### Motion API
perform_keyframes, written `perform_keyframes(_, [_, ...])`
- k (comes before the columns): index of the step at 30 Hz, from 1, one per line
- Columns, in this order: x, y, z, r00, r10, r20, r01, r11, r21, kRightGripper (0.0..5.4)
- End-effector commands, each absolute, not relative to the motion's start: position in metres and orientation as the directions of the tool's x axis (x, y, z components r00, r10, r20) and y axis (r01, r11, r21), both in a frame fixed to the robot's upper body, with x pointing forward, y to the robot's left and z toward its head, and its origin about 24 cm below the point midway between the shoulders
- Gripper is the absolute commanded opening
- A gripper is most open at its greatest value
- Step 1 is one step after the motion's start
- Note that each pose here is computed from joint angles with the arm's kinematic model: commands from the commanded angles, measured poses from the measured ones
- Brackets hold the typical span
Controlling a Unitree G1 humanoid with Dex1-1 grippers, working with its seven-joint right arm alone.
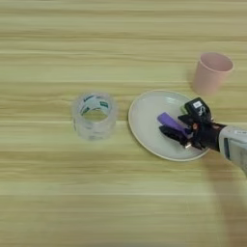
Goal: Move the objects on the table
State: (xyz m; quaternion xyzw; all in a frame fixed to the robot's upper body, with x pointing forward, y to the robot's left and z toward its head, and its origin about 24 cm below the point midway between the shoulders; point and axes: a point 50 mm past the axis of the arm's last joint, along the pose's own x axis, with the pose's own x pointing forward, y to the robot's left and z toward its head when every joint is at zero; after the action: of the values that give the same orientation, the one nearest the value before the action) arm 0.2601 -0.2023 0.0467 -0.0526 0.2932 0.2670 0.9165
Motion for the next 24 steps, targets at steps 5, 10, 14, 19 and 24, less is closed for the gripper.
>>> perform_keyframes(5, [0.262, -0.205, 0.059, 0.704, 0.459, -0.543, -0.551, 0.835, -0.008, 2.94])
perform_keyframes(10, [0.262, -0.203, 0.057, 0.702, 0.47, -0.535, -0.557, 0.831, -0.001, 2.32])
perform_keyframes(14, [0.263, -0.202, 0.059, 0.711, 0.477, -0.517, -0.556, 0.831, 0.002, 1.91])
perform_keyframes(19, [0.264, -0.202, 0.061, 0.721, 0.478, -0.502, -0.552, 0.834, 0.001, 1.42])
perform_keyframes(24, [0.265, -0.203, 0.071, 0.741, 0.48, -0.47, -0.55, 0.835, -0.014, 1.42])
